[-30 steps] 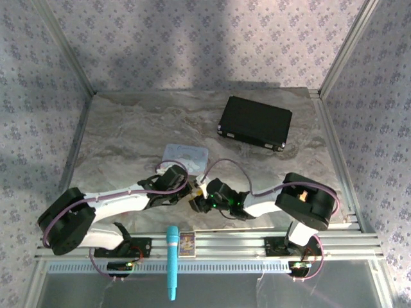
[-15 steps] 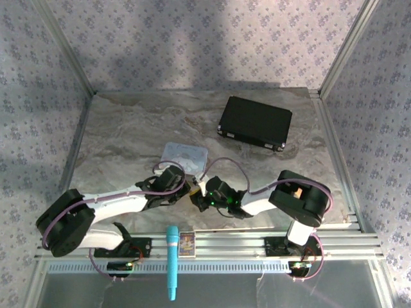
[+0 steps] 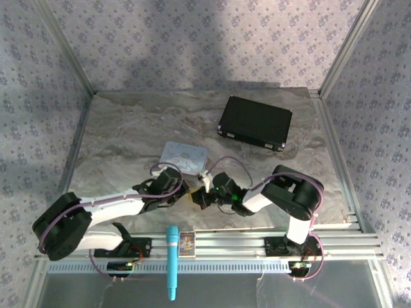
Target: Unlock the padlock with the key
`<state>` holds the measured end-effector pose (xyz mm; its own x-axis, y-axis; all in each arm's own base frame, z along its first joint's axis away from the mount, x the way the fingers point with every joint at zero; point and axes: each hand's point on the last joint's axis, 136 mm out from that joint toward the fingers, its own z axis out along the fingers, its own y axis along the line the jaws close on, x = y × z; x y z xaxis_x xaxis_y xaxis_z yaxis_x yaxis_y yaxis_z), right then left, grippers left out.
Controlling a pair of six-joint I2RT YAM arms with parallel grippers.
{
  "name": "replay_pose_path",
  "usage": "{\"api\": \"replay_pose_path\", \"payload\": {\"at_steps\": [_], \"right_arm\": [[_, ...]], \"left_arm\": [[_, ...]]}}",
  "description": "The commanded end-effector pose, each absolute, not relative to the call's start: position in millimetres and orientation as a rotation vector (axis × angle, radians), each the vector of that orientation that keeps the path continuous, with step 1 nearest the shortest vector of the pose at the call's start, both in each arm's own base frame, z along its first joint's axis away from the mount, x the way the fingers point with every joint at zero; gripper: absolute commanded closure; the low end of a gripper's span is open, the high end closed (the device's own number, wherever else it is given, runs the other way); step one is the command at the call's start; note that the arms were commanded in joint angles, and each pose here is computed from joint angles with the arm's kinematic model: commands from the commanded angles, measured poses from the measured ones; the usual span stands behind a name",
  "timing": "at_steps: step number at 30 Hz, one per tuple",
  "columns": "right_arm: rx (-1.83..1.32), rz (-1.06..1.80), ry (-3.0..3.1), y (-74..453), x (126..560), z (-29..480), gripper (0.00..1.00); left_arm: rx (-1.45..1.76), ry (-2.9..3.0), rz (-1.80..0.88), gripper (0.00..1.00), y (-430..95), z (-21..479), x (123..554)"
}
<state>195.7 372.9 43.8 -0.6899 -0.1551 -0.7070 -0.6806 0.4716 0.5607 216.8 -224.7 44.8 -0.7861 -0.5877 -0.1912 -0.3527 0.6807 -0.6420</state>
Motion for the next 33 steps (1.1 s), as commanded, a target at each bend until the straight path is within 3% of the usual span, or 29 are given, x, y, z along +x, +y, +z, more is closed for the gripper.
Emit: {"api": "replay_pose_path", "payload": {"at_steps": [1, 14, 28, 33], "right_arm": [[-0.539, 1.185, 2.200, 359, 212, 31, 0.97], [-0.302, 1.133, 2.301, 332, 229, 14, 0.73], [-0.203, 1.131, 2.335, 324, 237, 10, 0.57], [-0.211, 1.091, 2.312, 322, 237, 26, 0.42]], "left_arm": [[-0.770, 2.563, -0.760, 1.00, -207, 27, 203], [-0.789, 2.551, -0.768, 1.00, -197, 25, 195], [-0.774, 2.556, -0.696, 1.00, -190, 20, 191], [-0.706, 2.579, -0.564, 1.00, -178, 22, 191]]}}
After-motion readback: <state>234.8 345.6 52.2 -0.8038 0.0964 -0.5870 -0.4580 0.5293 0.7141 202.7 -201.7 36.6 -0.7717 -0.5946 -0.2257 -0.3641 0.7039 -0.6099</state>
